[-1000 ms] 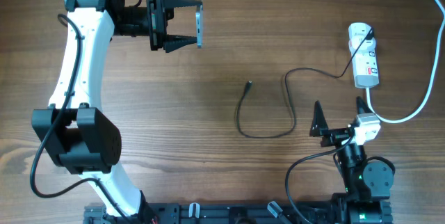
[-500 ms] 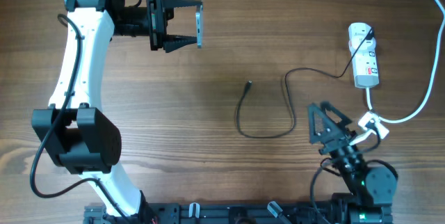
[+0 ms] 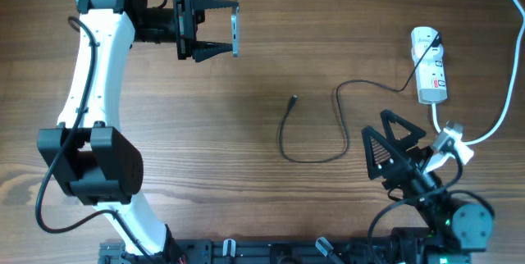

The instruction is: Plug charger to phone and switch on socket

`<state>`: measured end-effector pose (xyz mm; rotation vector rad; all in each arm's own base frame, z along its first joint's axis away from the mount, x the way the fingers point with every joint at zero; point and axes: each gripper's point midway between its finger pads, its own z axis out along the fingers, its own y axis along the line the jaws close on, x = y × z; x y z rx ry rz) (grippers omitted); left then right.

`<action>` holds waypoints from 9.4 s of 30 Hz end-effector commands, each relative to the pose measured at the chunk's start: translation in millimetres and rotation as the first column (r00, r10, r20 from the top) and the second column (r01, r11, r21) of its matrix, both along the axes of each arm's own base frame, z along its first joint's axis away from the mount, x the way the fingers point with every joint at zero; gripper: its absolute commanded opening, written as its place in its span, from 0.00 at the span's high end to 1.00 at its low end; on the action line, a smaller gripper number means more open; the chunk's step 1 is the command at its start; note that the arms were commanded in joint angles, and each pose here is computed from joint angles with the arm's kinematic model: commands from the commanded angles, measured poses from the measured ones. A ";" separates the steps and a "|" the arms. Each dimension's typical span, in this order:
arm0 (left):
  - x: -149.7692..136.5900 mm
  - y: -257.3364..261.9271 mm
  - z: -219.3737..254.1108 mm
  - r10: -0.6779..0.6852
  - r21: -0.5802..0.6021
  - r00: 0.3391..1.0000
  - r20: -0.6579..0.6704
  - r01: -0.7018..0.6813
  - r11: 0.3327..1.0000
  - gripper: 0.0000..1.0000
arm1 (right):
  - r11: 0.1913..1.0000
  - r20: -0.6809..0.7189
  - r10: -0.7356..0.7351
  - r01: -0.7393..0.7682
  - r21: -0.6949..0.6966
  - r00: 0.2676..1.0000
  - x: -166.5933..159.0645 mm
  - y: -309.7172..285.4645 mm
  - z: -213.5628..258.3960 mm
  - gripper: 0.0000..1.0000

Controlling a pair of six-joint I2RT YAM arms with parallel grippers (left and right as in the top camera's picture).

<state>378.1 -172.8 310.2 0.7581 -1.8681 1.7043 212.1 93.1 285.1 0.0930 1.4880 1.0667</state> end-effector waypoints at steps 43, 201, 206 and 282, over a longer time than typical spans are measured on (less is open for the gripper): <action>-2.9 -37.0 2.4 -0.049 0.103 0.998 0.036 0.045 0.994 0.41 | 0.733 -0.560 -0.020 -0.369 -0.572 0.828 68.4 195.2 79.4 0.01; -6.8 -59.3 17.1 -0.089 0.038 0.994 -0.064 0.091 0.995 0.56 | 0.708 -0.930 -0.093 0.681 0.189 0.356 143.3 163.3 69.0 0.95; -8.3 -59.5 19.9 -0.098 0.022 0.993 -0.065 0.100 0.995 0.58 | 0.709 -0.932 -0.100 0.682 0.179 0.348 145.4 165.3 64.4 0.95; 48.2 139.7 -129.9 -0.001 0.943 0.962 0.274 -0.268 0.196 0.96 | 0.758 -0.848 -0.529 -0.450 -0.473 0.000 127.2 121.8 -264.7 0.56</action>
